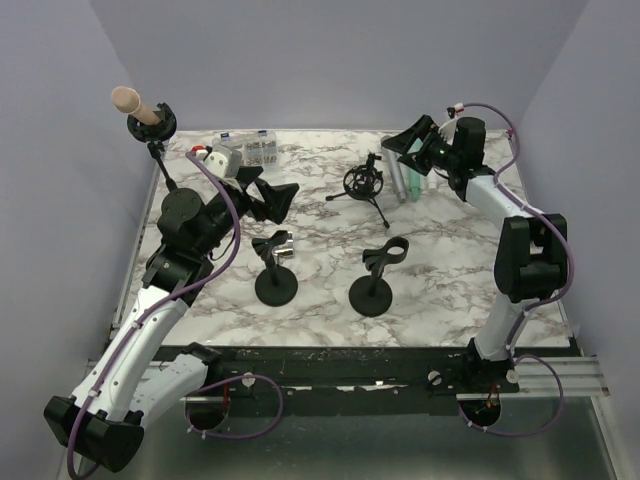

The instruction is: Remove the microphone from the stand

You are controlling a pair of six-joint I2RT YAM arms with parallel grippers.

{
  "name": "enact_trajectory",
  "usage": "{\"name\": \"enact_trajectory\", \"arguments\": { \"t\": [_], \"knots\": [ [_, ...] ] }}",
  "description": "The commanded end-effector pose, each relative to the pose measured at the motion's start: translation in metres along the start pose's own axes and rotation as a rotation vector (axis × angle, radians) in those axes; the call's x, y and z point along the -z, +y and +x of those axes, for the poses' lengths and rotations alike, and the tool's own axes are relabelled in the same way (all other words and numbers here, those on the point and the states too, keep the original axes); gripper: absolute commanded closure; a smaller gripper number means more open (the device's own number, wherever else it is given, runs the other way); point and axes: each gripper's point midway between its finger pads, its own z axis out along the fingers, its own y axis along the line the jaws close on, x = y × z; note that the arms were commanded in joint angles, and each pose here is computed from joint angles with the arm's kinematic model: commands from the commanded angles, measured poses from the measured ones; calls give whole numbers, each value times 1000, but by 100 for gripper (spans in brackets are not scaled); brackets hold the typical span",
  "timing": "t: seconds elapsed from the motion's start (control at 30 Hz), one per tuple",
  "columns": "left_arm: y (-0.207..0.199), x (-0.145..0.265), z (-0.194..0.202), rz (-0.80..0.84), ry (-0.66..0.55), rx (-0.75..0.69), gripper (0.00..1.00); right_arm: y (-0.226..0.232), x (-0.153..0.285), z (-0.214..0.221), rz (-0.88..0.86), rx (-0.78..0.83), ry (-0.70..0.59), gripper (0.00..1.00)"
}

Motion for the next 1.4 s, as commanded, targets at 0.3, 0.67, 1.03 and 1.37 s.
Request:
{"name": "enact_trajectory", "arguments": {
  "t": [0.3, 0.67, 1.03, 1.37],
  "knots": [
    [-7, 1, -2, 30, -13, 1, 3, -64, -59, 47, 10, -224, 109, 28],
    [-5, -3, 4, 27, 4, 6, 3, -58, -93, 150, -3, -257, 276, 35],
    [-1, -7, 10, 12, 22, 7, 3, -48, -65, 220, -8, -273, 381, 38],
    [9, -5, 12, -39, 25, -29, 3, -23, -58, 199, -9, -137, 375, 31]
  ]
}}
